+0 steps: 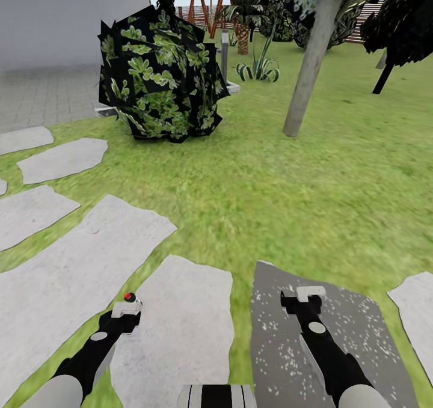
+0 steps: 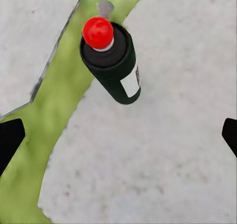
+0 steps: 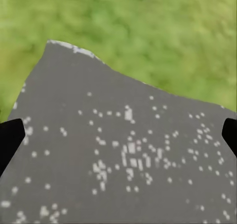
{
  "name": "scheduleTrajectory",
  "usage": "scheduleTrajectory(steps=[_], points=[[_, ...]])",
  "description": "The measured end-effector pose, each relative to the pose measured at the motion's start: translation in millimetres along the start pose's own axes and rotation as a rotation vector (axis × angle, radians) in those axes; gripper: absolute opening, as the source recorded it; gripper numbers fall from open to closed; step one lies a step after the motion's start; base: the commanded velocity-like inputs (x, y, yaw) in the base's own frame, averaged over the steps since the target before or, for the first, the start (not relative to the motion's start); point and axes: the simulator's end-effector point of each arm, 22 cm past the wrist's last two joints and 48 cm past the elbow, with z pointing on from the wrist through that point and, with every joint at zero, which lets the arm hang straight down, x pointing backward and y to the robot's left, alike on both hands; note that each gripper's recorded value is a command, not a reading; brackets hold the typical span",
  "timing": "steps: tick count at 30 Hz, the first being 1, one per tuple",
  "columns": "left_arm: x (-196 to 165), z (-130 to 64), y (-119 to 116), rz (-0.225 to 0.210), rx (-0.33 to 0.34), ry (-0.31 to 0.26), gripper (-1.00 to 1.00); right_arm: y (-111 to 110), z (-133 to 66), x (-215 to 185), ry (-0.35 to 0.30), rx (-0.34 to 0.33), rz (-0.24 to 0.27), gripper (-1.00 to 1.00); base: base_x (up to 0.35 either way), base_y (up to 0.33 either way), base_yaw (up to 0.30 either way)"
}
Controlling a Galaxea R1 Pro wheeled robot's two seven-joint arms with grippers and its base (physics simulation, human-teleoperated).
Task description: In the garden, pick up the pesticide atomizer on the floor and spray pesticide onto both trees until each tree trunk is fully covered.
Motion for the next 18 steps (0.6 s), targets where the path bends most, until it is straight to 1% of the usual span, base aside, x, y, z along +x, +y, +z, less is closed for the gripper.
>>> scheduleTrajectory(steps=[4,11,18], points=[[-0.7,0.0,0.0,0.001,0.0,-0.002,1.0,0.0,0.0,0.0,0.0,0.0,0.0,1.0,0.091,0.027,0.0],[-0.9,0.0,0.0,0.0,0.0,-0.002,1.0,0.2,0.0,-0.2,-0.001,0.0,0.0,1.0,0.024,0.008,0.0],[-0.2,0.0,0.0,0.0,0.0,0.0,1.0,0.3,-0.1,0.0,0.0,0.0,0.0,1.0,0.147,0.122,0.0]])
